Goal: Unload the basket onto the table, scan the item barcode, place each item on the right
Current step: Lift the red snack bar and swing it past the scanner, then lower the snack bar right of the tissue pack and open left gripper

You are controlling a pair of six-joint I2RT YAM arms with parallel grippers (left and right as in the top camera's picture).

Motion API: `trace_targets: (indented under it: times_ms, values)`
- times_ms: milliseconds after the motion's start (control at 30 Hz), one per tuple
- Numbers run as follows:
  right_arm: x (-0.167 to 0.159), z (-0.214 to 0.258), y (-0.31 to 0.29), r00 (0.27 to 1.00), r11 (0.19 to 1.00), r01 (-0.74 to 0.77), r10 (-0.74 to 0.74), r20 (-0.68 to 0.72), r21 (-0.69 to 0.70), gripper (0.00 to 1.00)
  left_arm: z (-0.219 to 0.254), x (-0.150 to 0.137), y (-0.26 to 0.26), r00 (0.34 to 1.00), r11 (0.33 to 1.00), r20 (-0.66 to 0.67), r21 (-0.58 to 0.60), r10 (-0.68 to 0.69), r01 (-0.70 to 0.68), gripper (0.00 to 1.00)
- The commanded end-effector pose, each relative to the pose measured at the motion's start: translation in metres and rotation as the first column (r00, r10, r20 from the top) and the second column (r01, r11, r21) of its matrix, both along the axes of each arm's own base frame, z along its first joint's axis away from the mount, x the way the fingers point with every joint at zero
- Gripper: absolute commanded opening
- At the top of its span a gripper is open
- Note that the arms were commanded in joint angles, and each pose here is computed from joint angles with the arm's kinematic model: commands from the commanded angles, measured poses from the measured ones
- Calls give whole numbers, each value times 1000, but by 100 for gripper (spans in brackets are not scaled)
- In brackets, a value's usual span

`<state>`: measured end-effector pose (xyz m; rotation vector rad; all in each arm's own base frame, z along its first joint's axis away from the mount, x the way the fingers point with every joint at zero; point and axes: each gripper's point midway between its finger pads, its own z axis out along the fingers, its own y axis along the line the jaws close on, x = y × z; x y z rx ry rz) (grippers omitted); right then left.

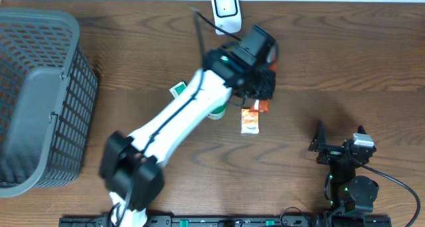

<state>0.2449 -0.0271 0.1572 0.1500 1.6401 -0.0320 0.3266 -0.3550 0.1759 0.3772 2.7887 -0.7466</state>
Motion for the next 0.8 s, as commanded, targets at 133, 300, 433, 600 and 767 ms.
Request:
trace_targets:
  times_ms: [133, 300, 433, 600, 767]
  values:
    - [0, -1, -1, 1000, 1000, 0, 0, -1, -8, 99, -79, -19, -29, 993, 987, -69, 125, -97, 105, 15]
    - [0, -1, -1, 1000, 1000, 0, 0, -1, -8, 99, -98, -30, -52, 993, 989, -86, 116, -85, 95, 15]
    - [0, -1, -1, 1000, 1000, 0, 0, -1, -8, 99, -107, -25, -53, 994, 989, -100, 141, 53, -39, 15]
    - [0, -1, -1, 1000, 1000, 0, 0, -1, -8, 99, -117, 0, -22, 919, 893, -17, 244, 393, -377, 16]
    - [0, -1, -1, 1000, 1000, 0, 0, -1, -8, 99, -117, 7, -14, 762, 750, -49, 225, 646, -622, 29]
